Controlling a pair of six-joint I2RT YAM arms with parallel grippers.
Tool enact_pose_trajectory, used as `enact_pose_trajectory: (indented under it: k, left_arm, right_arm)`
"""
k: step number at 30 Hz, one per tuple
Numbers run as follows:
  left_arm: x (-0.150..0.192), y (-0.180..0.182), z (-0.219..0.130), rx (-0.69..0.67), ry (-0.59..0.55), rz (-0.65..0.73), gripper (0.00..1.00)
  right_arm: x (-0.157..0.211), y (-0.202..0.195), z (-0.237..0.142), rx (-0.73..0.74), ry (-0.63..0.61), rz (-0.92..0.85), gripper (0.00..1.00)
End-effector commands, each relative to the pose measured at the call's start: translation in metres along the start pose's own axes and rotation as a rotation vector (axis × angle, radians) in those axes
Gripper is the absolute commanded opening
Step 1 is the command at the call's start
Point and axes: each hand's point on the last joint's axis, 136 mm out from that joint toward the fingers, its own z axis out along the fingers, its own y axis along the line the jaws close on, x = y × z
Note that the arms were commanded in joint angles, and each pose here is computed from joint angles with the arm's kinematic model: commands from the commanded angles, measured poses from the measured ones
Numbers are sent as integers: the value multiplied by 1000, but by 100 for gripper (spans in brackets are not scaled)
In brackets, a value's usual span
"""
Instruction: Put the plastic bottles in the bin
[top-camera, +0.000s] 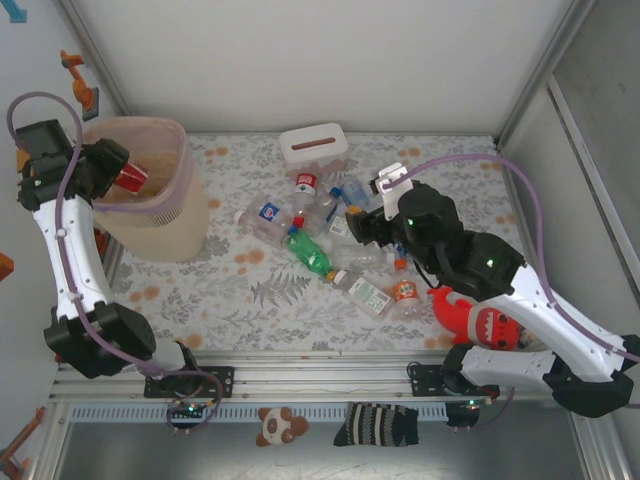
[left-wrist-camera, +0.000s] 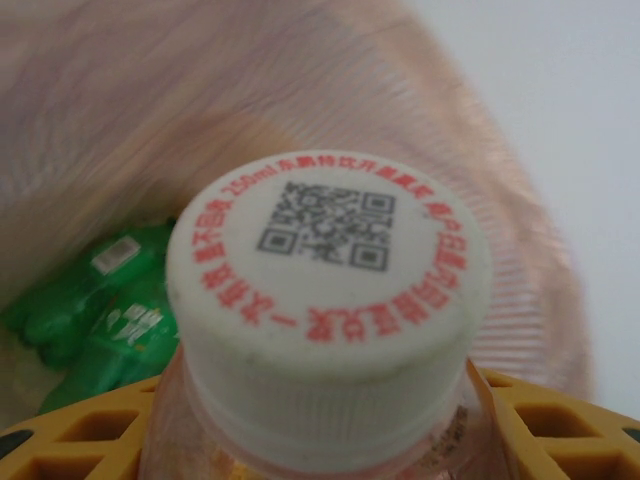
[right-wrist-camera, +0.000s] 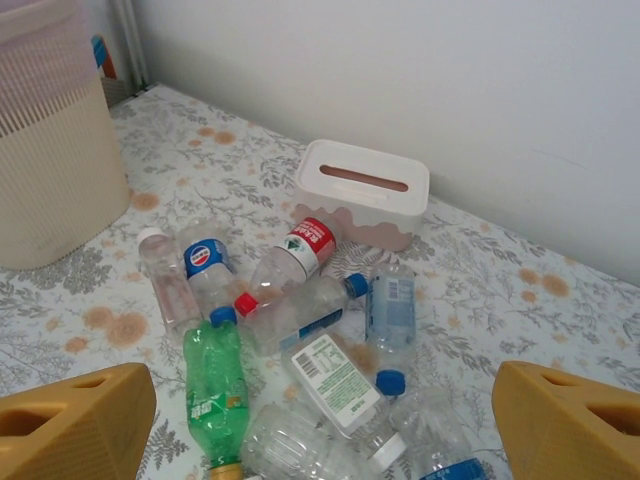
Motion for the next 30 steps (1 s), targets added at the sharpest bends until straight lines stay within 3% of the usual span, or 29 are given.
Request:
enact_pose_trajectory:
  k: [1,8,12,19,30]
  left_arm:
    - [13,26,11,-118,54,-128,51]
    - [31,70,33,-359,141,-258,56]
    - [43,84,49,-428,196,-310,57]
    - [42,79,66,-411,233,-333,60]
    - [2,39,37,-305,139,-357,62]
  right_arm:
    - [4,-8,0,30,6,-9,86]
    - [10,-10,6,33,29,-8,87]
    - [12,-10,10,34,36,-3,86]
    - [11,-14,9,45,32,3,86]
    - [7,-17,6,52,21,9,86]
